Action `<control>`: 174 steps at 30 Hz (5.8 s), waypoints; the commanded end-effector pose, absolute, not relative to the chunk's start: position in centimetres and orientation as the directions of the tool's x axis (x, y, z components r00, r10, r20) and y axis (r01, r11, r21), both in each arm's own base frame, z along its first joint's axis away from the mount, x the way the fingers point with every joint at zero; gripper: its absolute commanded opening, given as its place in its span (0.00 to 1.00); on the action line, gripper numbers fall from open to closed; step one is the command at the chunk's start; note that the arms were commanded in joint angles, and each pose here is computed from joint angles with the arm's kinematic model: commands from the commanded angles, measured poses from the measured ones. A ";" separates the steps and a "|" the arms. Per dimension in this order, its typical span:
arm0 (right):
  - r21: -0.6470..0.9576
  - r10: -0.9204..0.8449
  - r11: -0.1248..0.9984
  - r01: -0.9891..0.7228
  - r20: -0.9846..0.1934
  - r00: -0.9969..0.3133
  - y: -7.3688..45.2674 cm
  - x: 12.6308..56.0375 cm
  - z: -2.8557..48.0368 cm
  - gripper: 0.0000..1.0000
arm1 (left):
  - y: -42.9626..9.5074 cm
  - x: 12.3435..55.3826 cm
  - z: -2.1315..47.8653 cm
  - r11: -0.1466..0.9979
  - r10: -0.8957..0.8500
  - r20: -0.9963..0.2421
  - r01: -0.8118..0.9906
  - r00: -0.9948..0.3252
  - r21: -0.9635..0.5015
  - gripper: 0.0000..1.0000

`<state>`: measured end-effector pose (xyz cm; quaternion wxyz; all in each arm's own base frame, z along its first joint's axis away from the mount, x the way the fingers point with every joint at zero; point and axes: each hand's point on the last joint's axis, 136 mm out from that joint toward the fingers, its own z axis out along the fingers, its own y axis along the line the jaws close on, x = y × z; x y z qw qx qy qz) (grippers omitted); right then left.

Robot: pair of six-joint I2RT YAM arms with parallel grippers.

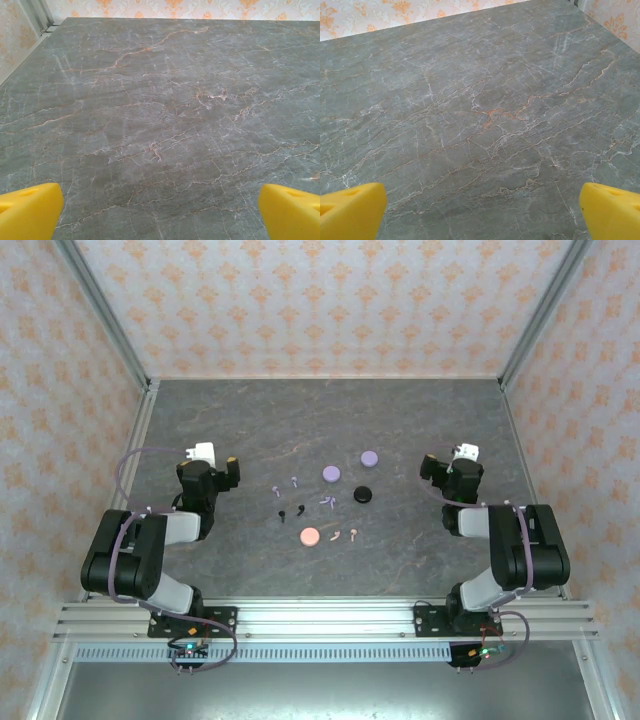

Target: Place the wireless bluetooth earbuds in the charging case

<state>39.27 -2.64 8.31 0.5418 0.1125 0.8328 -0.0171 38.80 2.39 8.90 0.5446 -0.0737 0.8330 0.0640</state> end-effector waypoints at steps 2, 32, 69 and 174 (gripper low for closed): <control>0.096 0.173 0.972 0.216 -0.911 -0.373 -2.7 39.5 8.8 0.99 | 2.7 39.2 9.4 0.977 -0.038 -0.920 -0.210 -0.391 0.049 1.00; 0.225 0.224 0.972 0.064 -0.817 -0.531 2.5 35.6 17.6 0.99 | 1.5 37.6 19.2 0.931 -0.328 -0.857 -0.292 -0.398 -0.220 1.00; -0.023 -0.551 0.831 -0.556 -0.173 -0.816 33.8 21.1 6.1 0.89 | -0.8 33.1 21.5 0.852 -0.516 -0.752 -0.333 -0.409 -0.404 1.00; -0.478 -0.561 0.487 -0.731 -0.813 0.158 29.2 25.4 28.9 0.46 | -28.9 26.7 28.7 0.450 0.142 -0.622 0.610 -0.770 -0.652 0.30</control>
